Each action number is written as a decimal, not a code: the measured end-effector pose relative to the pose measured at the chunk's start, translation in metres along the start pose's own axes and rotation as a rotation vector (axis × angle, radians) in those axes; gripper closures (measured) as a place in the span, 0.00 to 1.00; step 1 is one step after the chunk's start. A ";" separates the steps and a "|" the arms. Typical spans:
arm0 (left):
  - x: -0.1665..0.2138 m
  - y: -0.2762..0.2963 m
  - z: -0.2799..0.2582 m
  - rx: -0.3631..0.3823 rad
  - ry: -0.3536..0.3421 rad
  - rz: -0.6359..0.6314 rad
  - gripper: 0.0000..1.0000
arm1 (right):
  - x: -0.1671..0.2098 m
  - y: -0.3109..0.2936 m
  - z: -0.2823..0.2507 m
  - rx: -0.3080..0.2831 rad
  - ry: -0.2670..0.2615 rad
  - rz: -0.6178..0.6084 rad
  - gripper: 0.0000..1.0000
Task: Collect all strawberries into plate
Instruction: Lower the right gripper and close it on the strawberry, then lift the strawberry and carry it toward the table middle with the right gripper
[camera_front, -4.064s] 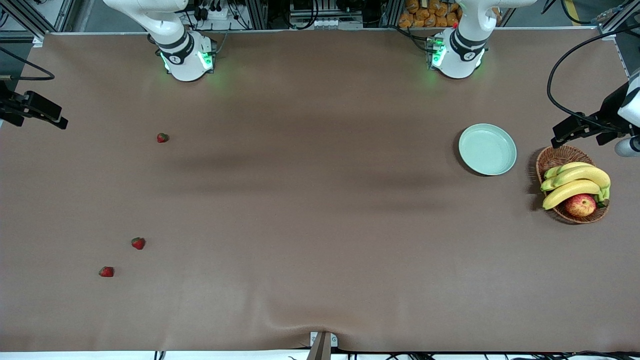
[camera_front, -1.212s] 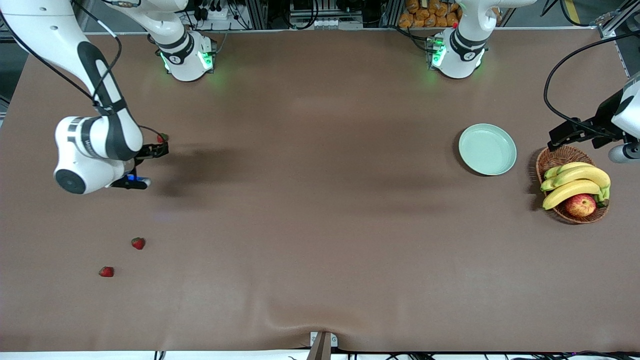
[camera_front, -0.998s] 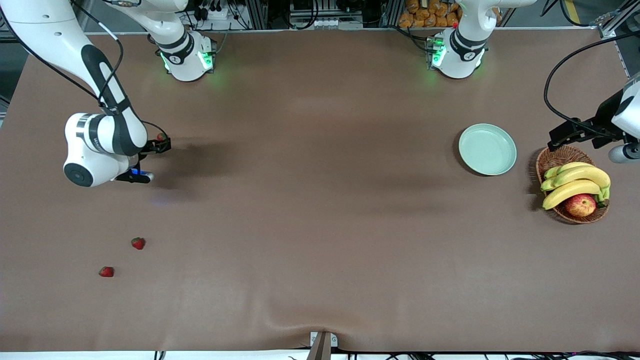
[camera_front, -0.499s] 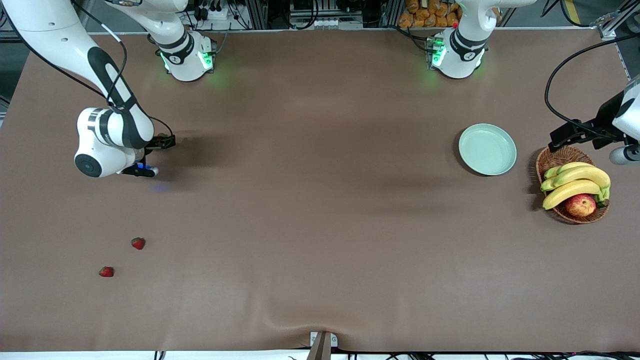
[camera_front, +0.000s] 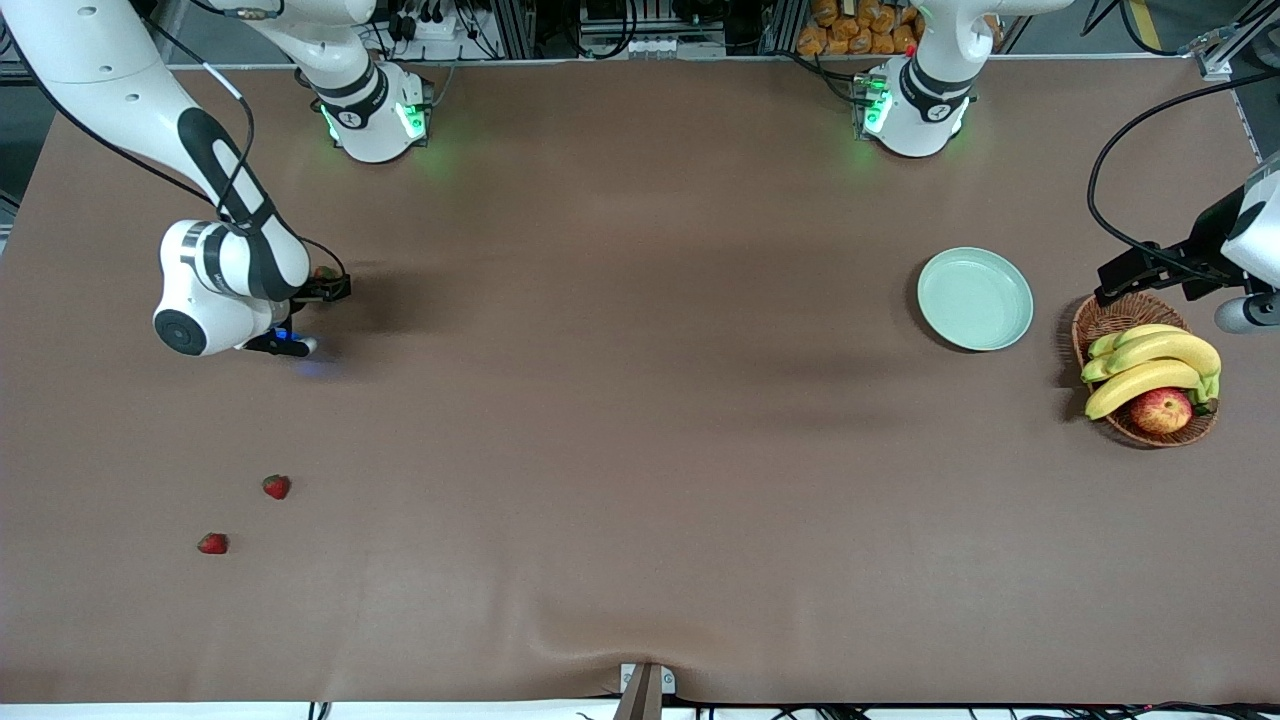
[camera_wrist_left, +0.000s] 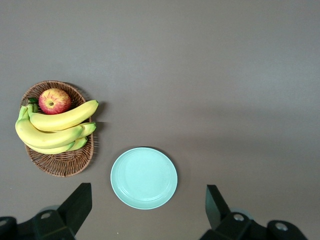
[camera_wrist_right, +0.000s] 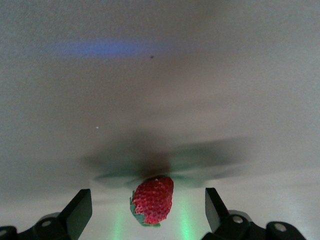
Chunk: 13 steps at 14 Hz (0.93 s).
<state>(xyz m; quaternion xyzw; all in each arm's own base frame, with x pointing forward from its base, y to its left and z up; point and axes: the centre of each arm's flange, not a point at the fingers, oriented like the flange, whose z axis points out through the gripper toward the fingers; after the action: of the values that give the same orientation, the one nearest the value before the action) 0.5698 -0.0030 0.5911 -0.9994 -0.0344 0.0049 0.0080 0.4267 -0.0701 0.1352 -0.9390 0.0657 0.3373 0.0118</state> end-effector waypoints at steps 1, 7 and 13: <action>0.000 0.000 0.000 0.000 0.000 0.000 0.00 | 0.000 0.001 0.000 0.002 -0.001 -0.005 0.00; 0.000 -0.002 0.000 0.000 0.000 -0.001 0.00 | -0.001 0.012 0.001 0.018 -0.011 0.001 0.08; 0.001 -0.004 0.002 0.000 -0.004 -0.003 0.00 | -0.005 0.011 0.004 0.018 -0.046 -0.009 0.67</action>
<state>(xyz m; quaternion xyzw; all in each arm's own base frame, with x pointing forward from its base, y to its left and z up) 0.5708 0.0006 0.5887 -0.9993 -0.0358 0.0071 0.0081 0.4186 -0.0801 0.1354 -0.9312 0.0644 0.3580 0.0233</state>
